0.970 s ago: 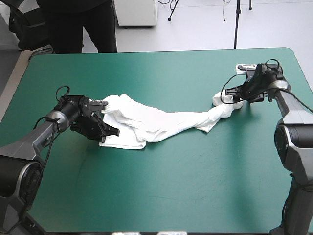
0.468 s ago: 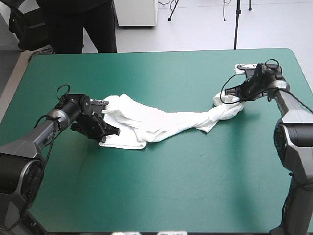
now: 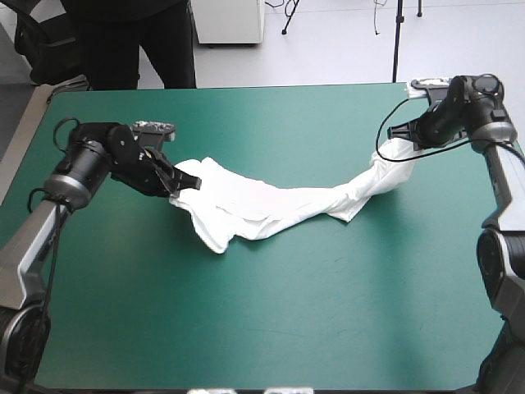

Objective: Fold the cloth

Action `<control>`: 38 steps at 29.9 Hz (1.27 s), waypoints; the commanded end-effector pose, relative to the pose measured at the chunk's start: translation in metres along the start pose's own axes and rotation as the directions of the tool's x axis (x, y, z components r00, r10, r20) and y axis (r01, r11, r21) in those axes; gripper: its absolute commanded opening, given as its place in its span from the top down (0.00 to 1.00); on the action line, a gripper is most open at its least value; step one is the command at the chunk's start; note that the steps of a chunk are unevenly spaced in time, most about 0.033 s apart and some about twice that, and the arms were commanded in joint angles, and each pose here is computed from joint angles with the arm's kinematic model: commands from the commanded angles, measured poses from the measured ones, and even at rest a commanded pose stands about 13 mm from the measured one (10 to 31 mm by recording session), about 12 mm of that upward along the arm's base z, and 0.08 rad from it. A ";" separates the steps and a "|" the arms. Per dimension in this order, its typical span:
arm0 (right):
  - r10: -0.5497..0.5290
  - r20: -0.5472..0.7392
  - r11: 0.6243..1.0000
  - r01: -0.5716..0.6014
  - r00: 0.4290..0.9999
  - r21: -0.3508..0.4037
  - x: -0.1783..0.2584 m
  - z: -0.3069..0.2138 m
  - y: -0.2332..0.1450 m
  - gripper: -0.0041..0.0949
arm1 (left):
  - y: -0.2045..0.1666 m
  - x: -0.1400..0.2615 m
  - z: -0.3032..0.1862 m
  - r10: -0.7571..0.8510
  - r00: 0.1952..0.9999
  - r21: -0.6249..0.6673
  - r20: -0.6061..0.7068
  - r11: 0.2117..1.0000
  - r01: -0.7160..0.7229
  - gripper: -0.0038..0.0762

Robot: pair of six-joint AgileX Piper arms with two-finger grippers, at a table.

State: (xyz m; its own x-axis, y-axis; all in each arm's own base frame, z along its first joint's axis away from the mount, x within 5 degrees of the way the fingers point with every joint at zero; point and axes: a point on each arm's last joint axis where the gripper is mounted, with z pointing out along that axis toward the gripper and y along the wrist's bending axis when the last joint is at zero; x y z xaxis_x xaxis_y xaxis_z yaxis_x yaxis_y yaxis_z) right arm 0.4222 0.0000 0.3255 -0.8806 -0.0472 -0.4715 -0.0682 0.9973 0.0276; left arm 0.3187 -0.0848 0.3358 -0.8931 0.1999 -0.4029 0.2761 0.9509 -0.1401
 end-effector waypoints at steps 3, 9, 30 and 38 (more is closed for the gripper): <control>-0.036 0.238 0.999 0.026 0.971 0.048 0.001 -0.106 0.003 0.97 | -0.023 -0.003 -0.105 0.015 0.958 0.063 0.287 0.997 -0.034 0.96; -0.067 0.426 0.997 0.043 0.902 0.067 0.018 -0.183 0.010 0.97 | -0.042 0.009 -0.204 0.043 0.827 0.084 0.560 0.991 -0.108 0.96; -0.101 0.921 0.991 0.117 0.377 0.061 0.154 -0.422 0.045 0.97 | -0.075 0.148 -0.417 0.099 0.204 -0.049 0.974 0.970 -0.237 0.96; -0.117 0.930 0.983 0.177 0.348 0.058 0.196 -0.444 0.045 0.97 | -0.078 0.185 -0.433 0.099 0.140 -0.061 0.985 0.965 -0.254 0.96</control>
State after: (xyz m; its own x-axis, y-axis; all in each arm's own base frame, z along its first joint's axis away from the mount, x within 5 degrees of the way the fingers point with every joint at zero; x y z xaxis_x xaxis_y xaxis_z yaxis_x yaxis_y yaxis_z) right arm 0.0557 0.0143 0.6164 0.0424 -0.0861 -0.9954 -0.2096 0.9733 -0.0931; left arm -0.0162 -0.0205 0.6568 0.1873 -0.0678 -0.9800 0.4602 0.8874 0.0266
